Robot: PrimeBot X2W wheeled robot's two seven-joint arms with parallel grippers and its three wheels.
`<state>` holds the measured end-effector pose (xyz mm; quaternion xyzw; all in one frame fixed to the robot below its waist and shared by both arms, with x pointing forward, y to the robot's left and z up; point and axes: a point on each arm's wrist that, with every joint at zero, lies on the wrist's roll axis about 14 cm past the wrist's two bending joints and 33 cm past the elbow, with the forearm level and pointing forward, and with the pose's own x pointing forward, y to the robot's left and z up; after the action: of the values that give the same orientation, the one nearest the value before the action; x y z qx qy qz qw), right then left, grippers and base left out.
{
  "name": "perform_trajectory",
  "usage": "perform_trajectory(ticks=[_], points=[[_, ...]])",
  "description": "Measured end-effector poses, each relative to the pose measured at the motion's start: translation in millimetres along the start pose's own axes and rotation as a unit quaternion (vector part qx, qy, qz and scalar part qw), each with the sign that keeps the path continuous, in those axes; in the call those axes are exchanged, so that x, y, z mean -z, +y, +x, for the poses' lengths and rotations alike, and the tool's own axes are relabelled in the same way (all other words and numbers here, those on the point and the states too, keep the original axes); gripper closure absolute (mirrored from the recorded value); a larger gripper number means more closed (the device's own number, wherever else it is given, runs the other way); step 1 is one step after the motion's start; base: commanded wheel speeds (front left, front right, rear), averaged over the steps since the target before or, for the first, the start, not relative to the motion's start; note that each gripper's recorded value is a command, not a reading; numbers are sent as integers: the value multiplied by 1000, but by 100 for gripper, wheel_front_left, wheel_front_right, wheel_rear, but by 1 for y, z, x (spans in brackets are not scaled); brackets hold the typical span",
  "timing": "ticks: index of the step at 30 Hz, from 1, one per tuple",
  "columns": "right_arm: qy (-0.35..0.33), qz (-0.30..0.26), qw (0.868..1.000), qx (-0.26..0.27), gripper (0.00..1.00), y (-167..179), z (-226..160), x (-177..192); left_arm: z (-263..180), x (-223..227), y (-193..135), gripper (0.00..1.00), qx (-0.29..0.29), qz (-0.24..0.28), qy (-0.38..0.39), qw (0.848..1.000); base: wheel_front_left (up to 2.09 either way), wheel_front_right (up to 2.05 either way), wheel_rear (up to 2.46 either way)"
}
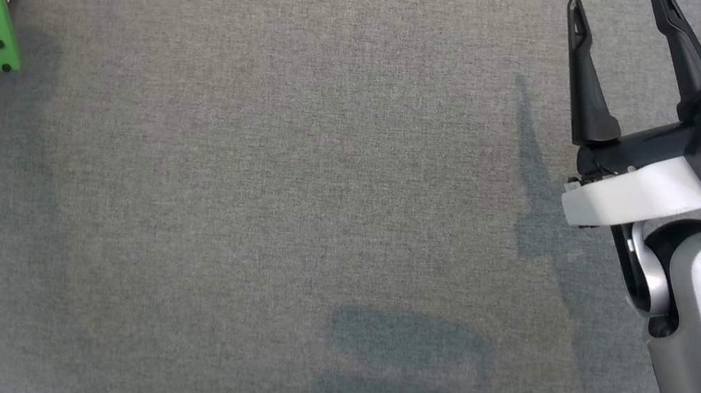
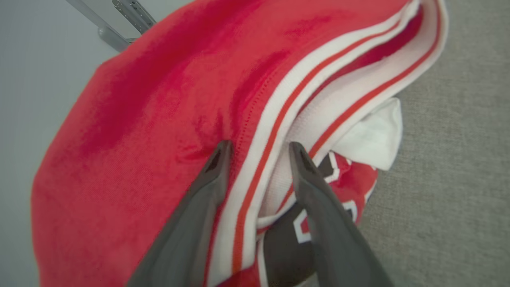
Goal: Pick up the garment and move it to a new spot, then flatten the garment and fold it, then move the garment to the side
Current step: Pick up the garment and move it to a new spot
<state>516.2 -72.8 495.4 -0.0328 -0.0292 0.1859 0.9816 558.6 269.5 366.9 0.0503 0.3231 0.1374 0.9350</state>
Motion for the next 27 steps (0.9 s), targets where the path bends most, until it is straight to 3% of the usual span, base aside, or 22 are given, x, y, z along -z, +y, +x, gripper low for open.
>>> perform_trajectory(ticks=[9, 17, 21, 27], points=[[-10, -2, 1000, 7, 0, -4, 2, -5, -14, -14, -26, 100, 27, -16, -46, 998, 0, 0, 0], [-25, 2, 1000, 13, 0, -2, -5, -18, -48, -69, -35, 100, 66, -81, -153, 983, 0, 0, 0], [-31, 7, 999, 19, 0, -2, -13, -25, -77, -110, -43, 100, 106, -70, -219, 967, 0, 0, 0], [-53, 37, 998, 26, 0, 11, -27, -45, -148, -190, -58, 100, 184, -71, -340, 920, 0, 0, 0]])
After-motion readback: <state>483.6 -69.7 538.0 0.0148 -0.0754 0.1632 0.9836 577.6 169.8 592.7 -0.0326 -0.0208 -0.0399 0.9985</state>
